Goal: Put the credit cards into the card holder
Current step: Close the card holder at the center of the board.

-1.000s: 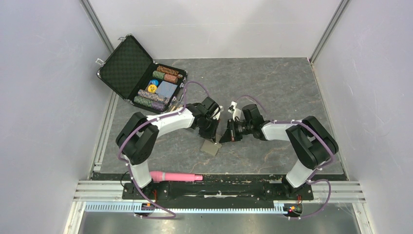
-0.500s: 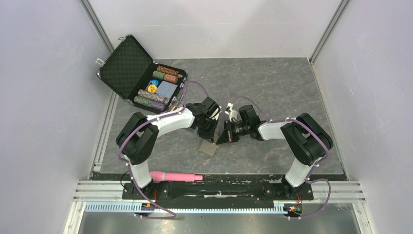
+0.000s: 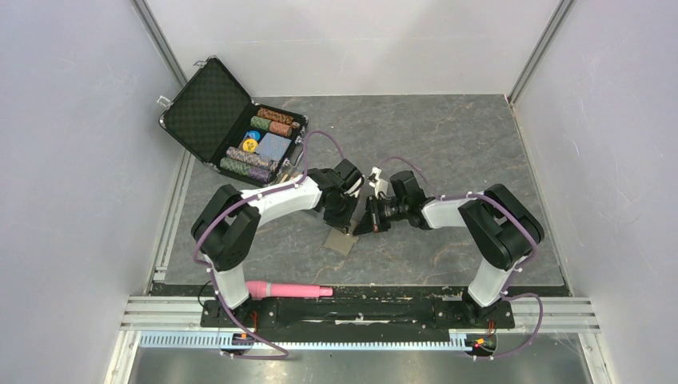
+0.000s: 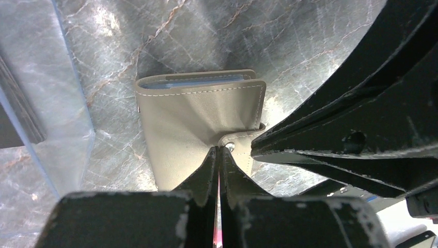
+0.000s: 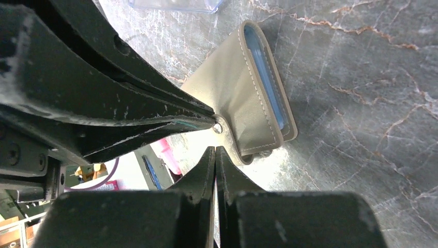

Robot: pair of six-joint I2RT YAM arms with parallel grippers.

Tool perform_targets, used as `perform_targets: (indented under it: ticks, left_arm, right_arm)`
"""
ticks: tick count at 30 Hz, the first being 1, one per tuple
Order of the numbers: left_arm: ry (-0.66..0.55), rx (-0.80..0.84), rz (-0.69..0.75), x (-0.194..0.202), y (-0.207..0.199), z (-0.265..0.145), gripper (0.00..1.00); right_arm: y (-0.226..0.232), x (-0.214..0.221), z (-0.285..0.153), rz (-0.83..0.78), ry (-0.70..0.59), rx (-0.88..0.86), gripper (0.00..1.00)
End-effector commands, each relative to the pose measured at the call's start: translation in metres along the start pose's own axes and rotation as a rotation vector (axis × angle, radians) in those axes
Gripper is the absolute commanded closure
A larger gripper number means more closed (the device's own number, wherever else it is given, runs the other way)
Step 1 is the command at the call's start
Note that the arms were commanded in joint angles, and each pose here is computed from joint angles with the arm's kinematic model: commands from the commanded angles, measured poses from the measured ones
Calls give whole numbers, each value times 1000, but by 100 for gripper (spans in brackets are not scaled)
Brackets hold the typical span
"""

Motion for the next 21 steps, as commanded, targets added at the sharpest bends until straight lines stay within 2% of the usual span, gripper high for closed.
perform_targets:
  ticks: [1, 11, 21]
  left_arm:
    - [-46, -46, 9, -7, -2, -16, 98]
    - [-30, -96, 25, -5, -1, -15, 98]
    - [-40, -95, 43, -3, -7, -23, 98]
  right_arm:
    - [8, -15, 4, -40, -35, -24, 100]
    - [9, -15, 13, -38, -16, -33, 100]
    - [9, -26, 18, -13, -62, -30, 100]
Point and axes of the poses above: each gripper's point midway between its finger pads, its own z axis out along the fingers, its own y axis along the line the jaws close on, x = y × z, the point moved 7 cm from there along -z, back along the fingers, and after that the axes turned 5 degrees about z, right-handed, at the moved point
